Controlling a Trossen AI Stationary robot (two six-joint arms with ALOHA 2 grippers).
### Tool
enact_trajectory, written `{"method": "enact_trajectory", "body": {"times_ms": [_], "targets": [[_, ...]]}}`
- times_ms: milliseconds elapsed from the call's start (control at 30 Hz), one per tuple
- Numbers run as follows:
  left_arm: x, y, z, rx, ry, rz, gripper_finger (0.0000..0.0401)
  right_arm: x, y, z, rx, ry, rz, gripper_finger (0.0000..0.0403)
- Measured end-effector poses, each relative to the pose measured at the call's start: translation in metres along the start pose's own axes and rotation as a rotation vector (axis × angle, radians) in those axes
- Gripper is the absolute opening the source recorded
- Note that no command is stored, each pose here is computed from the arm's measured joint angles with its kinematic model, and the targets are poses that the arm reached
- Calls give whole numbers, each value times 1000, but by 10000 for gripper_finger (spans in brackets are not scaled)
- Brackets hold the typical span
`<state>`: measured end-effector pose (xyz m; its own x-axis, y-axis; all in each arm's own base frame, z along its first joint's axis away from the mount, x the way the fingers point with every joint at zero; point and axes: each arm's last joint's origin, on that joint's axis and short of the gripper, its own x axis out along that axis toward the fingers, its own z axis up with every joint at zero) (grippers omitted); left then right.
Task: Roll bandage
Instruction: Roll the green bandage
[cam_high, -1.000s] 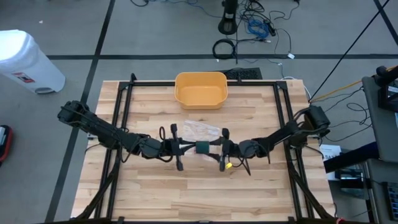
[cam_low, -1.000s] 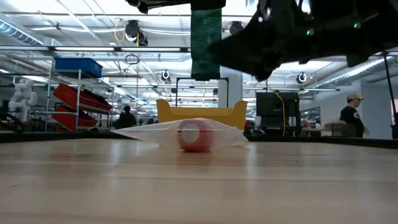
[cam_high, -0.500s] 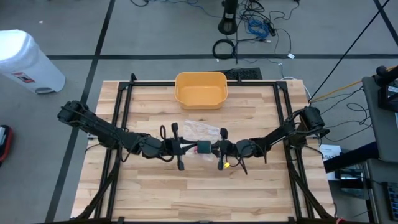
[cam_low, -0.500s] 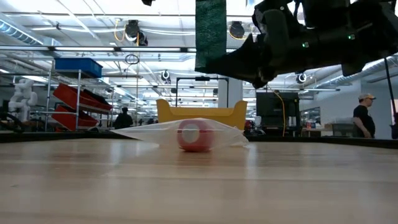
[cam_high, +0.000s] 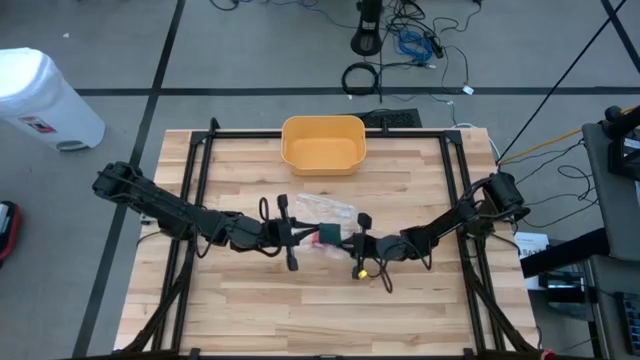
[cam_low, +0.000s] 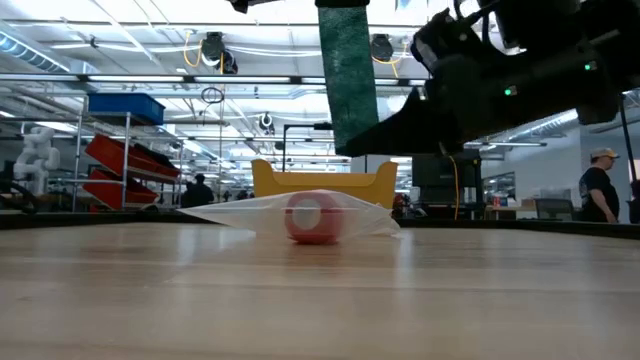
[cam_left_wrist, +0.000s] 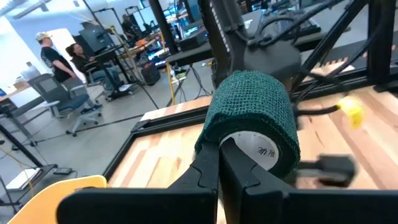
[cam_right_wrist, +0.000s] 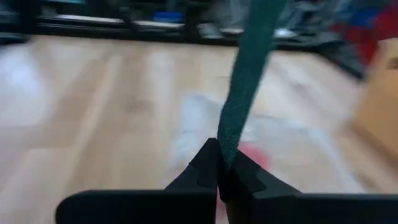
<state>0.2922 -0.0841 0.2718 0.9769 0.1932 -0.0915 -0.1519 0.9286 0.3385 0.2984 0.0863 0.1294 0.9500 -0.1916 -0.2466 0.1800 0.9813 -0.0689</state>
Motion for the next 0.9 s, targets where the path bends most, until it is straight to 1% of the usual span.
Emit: {"method": "enact_trajectory", "body": {"times_ms": [33, 67, 267, 333, 500, 567, 633, 733, 800, 900], "targets": [[0, 0, 0, -2, -4, -4, 0, 1, -2, 1, -10, -8, -25, 0], [-1, -1, 1, -4, -9, -6, 0, 2, -4, 3, -12, -28, -19, 0], [0, 0, 1, -5, -10, 16, 0, 2, -2, 16, 8, -139, 150, 0], [1, 2, 0, 7, 6, 25, 0, 1, -1, 21, 26, -167, 186, 0], [3, 7, -8, 37, 73, 72, 1, -5, 14, 37, 51, -227, 281, 0], [4, 8, -9, 50, 81, 81, 1, -8, 18, 45, 56, -244, 299, 0], [4, 10, -10, 53, 83, 88, 1, -10, 19, 50, 54, -237, 297, 0], [5, 10, -10, 51, 82, 90, 0, -8, 18, 48, 55, -198, 284, 0], [5, 10, -10, 39, 85, 89, 0, -5, 13, 46, 86, -176, 256, 0], [3, 6, -15, -3, 118, 56, 0, -1, 7, 37, 143, -70, 226, 0]]}}
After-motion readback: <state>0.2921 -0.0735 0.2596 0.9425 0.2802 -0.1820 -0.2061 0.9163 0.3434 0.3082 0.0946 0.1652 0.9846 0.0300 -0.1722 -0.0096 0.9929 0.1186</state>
